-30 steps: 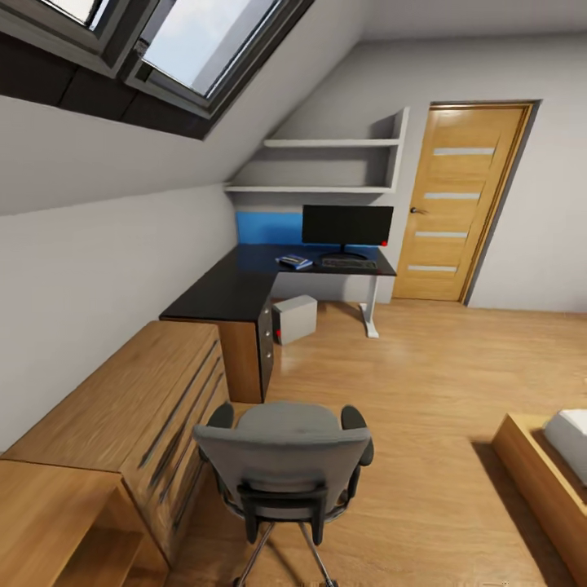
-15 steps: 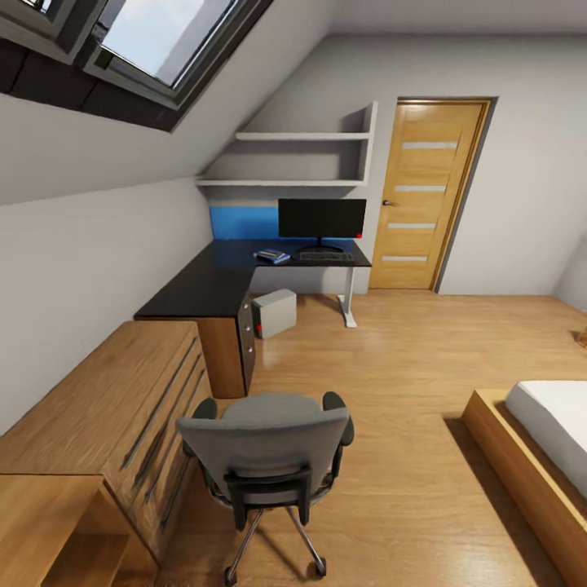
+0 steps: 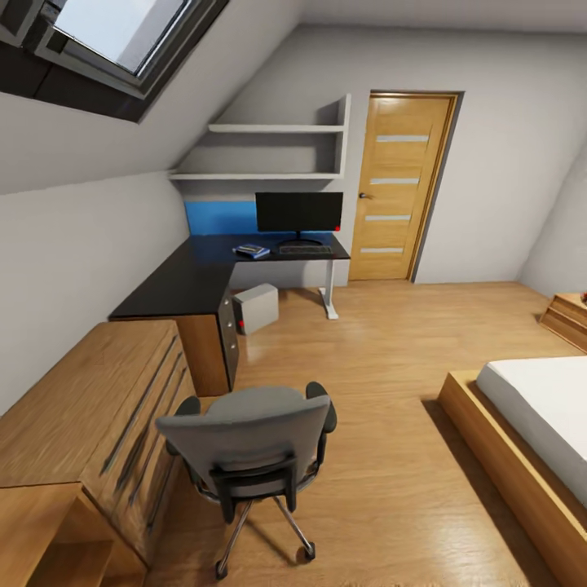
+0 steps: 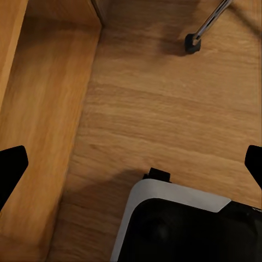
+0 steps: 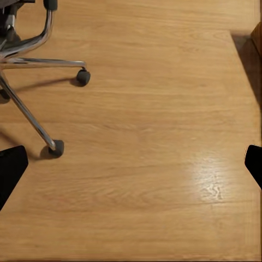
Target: In the bedroom, organize the workspace by keeping the computer under the desk, ensuring the monitor is on the desk, placing the keyboard on the desk next to the monitor, placing the mouse on the desk next to the keyboard, moving the folder from the swivel chair onto the desk next to the mouse, stacking the notebook on top of the folder with the pen on top of the notebook, and positioning the swivel chair next to the desk.
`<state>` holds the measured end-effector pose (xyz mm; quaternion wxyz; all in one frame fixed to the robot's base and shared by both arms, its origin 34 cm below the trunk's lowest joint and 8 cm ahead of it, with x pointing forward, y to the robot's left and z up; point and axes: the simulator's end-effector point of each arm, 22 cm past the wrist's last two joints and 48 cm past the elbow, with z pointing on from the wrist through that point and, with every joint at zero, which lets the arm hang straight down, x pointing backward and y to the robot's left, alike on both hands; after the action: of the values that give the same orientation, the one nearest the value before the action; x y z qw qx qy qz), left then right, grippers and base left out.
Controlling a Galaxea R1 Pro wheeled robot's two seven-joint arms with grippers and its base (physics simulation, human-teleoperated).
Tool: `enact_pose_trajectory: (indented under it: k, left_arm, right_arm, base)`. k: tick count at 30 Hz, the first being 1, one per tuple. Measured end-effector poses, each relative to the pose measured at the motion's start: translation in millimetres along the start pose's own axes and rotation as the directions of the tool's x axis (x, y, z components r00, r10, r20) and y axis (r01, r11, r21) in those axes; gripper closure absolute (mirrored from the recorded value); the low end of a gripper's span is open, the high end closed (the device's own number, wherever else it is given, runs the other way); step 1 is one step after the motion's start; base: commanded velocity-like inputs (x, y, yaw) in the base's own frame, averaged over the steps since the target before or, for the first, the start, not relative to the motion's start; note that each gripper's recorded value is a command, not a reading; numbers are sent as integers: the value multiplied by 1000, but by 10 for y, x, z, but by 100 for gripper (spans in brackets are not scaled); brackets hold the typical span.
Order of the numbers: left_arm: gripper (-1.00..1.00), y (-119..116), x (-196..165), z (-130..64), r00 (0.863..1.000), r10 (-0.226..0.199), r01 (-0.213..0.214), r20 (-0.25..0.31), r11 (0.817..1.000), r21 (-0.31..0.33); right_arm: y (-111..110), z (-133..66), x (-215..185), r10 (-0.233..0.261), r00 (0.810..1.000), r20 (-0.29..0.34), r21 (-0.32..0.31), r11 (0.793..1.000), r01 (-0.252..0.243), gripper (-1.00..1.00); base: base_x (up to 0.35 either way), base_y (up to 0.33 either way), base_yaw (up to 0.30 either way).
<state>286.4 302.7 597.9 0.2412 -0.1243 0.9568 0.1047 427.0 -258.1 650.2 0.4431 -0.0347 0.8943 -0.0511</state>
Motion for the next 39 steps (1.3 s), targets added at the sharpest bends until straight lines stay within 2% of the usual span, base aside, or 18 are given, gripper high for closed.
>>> enact_pose_trajectory:
  k: [15, 27, 39]
  left_arm:
    - [-100, 17, 79, -6, 1000, 5, -5, -20, 1000, -4]
    - [-100, 22, 93, -7, 1000, 6, -6, -23, 1000, -5]
    - [-100, 21, 93, -5, 1000, 5, -5, -24, 1000, -5]
  right_arm:
    - [9, -17, 90, 1, 1000, -21, -1, 1000, -1, -100]
    - [68, -27, 104, -6, 1000, -23, -15, 1000, 6, -100]
    - [-44, -26, 136, 14, 999, -35, 24, 1000, -13, -100]
  base:
    - [-25, 23, -148]
    - [0, 0, -19]
    - [-74, 68, -1]
